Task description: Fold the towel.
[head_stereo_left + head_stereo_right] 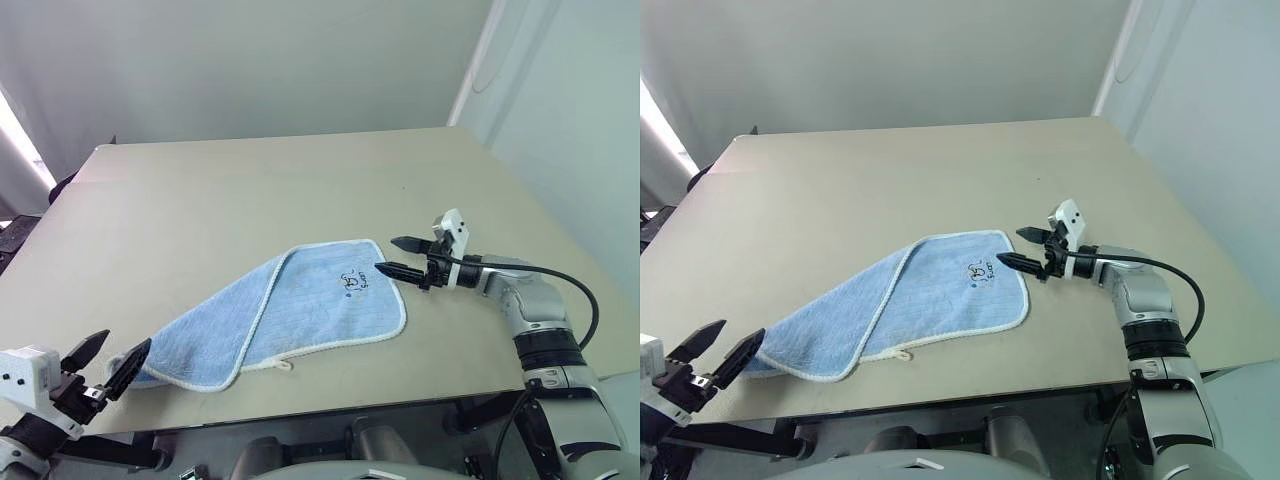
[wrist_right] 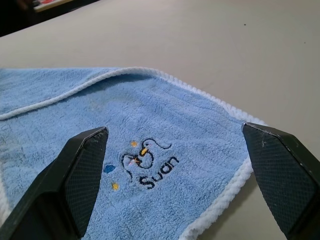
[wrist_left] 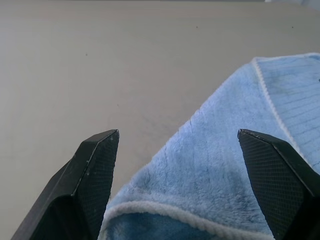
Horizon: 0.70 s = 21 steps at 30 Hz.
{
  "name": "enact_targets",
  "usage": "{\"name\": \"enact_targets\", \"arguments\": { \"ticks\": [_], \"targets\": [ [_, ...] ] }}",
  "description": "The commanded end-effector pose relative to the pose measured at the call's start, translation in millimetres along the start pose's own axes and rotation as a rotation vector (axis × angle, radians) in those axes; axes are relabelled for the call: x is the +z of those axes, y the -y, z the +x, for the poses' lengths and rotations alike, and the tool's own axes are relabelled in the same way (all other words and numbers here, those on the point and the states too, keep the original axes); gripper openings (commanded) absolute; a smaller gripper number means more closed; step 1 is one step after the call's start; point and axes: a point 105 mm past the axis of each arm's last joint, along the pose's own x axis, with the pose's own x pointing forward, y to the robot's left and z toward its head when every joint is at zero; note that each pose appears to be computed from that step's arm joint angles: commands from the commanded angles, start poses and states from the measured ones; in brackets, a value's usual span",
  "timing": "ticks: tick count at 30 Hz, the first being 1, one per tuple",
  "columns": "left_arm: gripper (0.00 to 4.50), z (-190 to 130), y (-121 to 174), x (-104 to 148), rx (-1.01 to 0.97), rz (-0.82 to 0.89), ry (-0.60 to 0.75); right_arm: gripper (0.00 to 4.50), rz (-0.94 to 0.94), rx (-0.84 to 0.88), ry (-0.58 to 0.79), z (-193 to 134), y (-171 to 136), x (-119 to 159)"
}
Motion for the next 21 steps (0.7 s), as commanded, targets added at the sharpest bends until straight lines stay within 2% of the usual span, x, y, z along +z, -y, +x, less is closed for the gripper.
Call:
{"name": "enact_targets", "arguments": {
  "ticks": [1,6,12,16,21],
  "targets": [
    [4.02,10.3,5.0,5.4,-0.033,0.017,0.023,4.48,-0.063,-0.011,0.034,-6.2,4.8,19.0],
    [4.02,18.7,11.4,3.9,-0.057,0.008,0.037,4.48,-0.05,-0.032,0.059,-5.9,6.7,20.8],
    [4.02,18.2,38.4,-7.8,-0.119,-0.014,0.01,4.48,-0.015,-0.076,0.074,-1.9,17.0,22.0],
    [4.02,6.8,59.6,-14.7,-0.129,-0.044,-0.009,4.48,0.004,-0.102,0.08,11.7,24.6,23.8],
    [4.02,0.8,72.5,-19.6,-0.127,-0.051,-0.03,4.48,0.028,-0.153,0.058,32.1,35.9,24.1]
  ]
}}
